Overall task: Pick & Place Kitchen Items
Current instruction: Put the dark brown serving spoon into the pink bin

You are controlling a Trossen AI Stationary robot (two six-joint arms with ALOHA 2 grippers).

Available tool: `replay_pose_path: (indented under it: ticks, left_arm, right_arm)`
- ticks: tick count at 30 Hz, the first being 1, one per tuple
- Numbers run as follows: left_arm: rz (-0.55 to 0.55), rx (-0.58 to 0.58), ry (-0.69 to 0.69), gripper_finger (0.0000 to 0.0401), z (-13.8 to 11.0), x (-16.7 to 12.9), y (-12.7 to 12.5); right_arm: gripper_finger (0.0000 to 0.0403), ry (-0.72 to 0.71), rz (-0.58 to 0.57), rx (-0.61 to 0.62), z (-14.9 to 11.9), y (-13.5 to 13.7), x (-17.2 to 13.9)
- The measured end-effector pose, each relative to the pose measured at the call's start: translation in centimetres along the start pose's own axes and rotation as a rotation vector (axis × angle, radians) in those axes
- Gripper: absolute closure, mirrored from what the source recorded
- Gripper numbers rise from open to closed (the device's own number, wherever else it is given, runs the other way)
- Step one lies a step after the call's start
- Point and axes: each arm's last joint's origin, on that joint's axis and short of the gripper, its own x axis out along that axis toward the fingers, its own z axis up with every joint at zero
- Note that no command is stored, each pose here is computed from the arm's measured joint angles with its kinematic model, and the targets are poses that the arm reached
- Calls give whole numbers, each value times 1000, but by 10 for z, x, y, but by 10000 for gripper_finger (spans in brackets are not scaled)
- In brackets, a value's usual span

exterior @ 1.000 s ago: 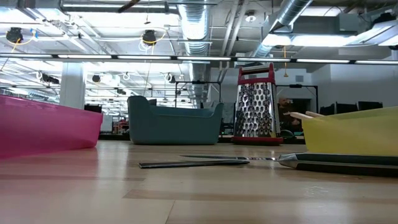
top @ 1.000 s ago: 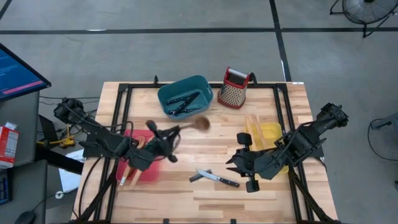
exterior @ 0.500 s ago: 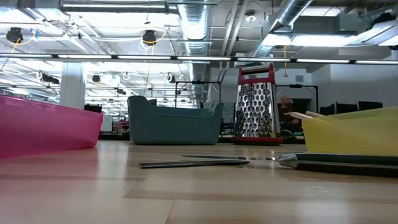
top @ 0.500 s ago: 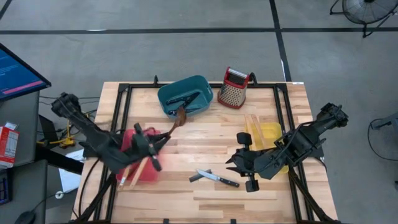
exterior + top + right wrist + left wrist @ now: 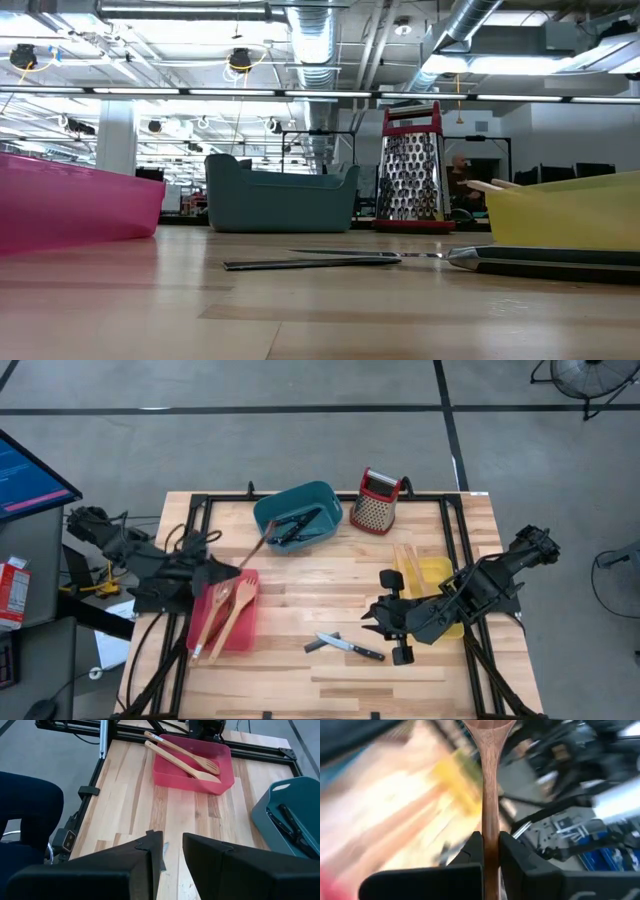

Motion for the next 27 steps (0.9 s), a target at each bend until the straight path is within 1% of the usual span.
replay_pose_path:
  ticks: [4, 6, 8, 10, 12, 16, 21, 24, 27]
  left_arm:
    - [142, -153, 120, 392, -8, -6, 19]
    - [200, -193, 201, 392, -14, -5, 24]
    - [243, -200, 274, 392, -20, -2, 25]
    - [276, -182, 340, 392, -26, 4, 24]
    - [332, -167, 396, 392, -32, 10, 24]
    - [506, -236, 416, 392, -48, 28, 25]
    - [663, -270, 490, 393, -72, 42, 23]
    - [734, -318, 490, 391, -85, 40, 22]
    - [783, -368, 500, 388, -94, 31, 21]
  right_arm:
    - [316, 1, -8, 7, 1, -3, 1]
    - [316, 2, -12, 9, 1, -4, 2]
    - [316, 2, -12, 9, 1, -4, 2]
    - [316, 2, -12, 9, 1, -4, 2]
    - [316, 2, -12, 7, 1, -4, 2]
    - [316, 12, -15, 3, 0, -4, 2]
    - [316, 29, -18, -5, -2, -4, 2]
    - [316, 35, -18, -8, -3, -4, 1]
    - [316, 39, -19, -11, -3, -4, 1]
